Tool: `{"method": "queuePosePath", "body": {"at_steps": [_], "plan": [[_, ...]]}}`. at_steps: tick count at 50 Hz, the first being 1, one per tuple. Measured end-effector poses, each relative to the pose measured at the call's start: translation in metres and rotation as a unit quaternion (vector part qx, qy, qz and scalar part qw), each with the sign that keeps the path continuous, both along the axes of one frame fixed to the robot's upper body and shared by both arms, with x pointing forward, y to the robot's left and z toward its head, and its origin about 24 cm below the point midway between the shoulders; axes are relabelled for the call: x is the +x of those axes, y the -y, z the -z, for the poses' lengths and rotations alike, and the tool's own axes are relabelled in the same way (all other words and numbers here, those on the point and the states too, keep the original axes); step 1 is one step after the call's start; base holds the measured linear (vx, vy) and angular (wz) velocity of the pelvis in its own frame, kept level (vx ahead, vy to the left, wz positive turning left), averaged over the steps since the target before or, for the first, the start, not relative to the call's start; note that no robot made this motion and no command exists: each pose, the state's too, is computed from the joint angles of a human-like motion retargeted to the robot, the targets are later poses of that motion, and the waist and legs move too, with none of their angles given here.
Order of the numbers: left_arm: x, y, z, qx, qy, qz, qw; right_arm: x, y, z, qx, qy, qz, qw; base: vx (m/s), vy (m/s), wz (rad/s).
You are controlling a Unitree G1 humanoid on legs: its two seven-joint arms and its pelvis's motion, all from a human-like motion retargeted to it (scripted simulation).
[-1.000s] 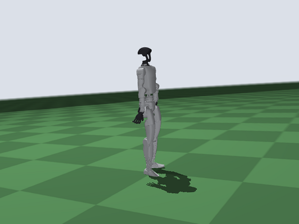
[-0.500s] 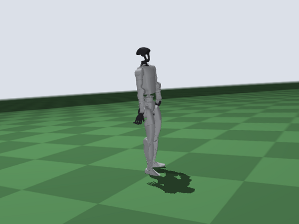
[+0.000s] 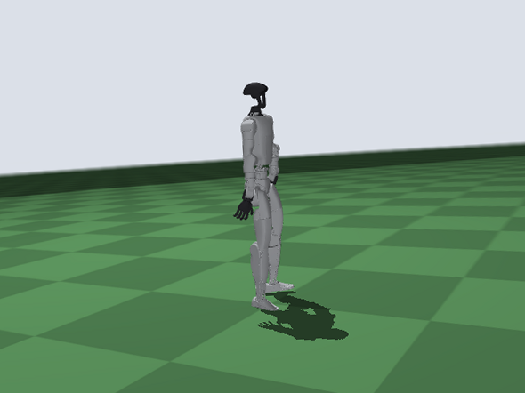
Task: In place motions
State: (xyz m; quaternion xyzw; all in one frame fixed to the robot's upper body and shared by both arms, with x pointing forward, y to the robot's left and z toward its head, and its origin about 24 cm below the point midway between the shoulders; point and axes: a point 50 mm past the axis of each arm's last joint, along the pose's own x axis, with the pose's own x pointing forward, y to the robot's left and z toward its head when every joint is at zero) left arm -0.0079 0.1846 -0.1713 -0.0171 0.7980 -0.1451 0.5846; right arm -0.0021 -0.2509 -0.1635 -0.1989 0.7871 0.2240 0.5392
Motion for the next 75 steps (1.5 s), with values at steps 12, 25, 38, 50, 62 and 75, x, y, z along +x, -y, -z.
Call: {"method": "queuePosePath", "body": {"at_steps": [12,25,38,50,62,75], "plan": [[0.05,-0.025,-0.005,0.001,0.066,-0.043,0.997,0.081,-0.038,0.004,0.087,0.15,0.022,0.985,-0.12,0.1,-0.32],[0.21,-0.035,-0.051,0.033,0.286,0.093,0.953,0.21,-0.033,-0.044,0.072,0.368,-0.071,0.924,-0.26,-0.13,0.16],[0.395,-0.002,-0.232,0.047,0.648,0.099,0.754,0.382,-0.047,-0.239,0.049,0.65,-0.24,0.719,-0.35,-0.18,-0.18],[0.405,-0.01,-0.273,0.076,0.707,0.23,0.665,0.392,-0.073,-0.29,0.066,0.673,-0.405,0.616,0.0,-0.01,-0.34],[0.389,-0.032,-0.243,0.062,0.699,0.152,0.696,0.389,-0.072,-0.269,0.094,0.686,-0.346,0.633,0.06,-0.03,-0.09],[0.361,-0.049,-0.195,0.086,0.628,0.173,0.754,0.358,-0.021,-0.201,0.029,0.639,-0.225,0.735,0.07,-0.03,0.15]]}}
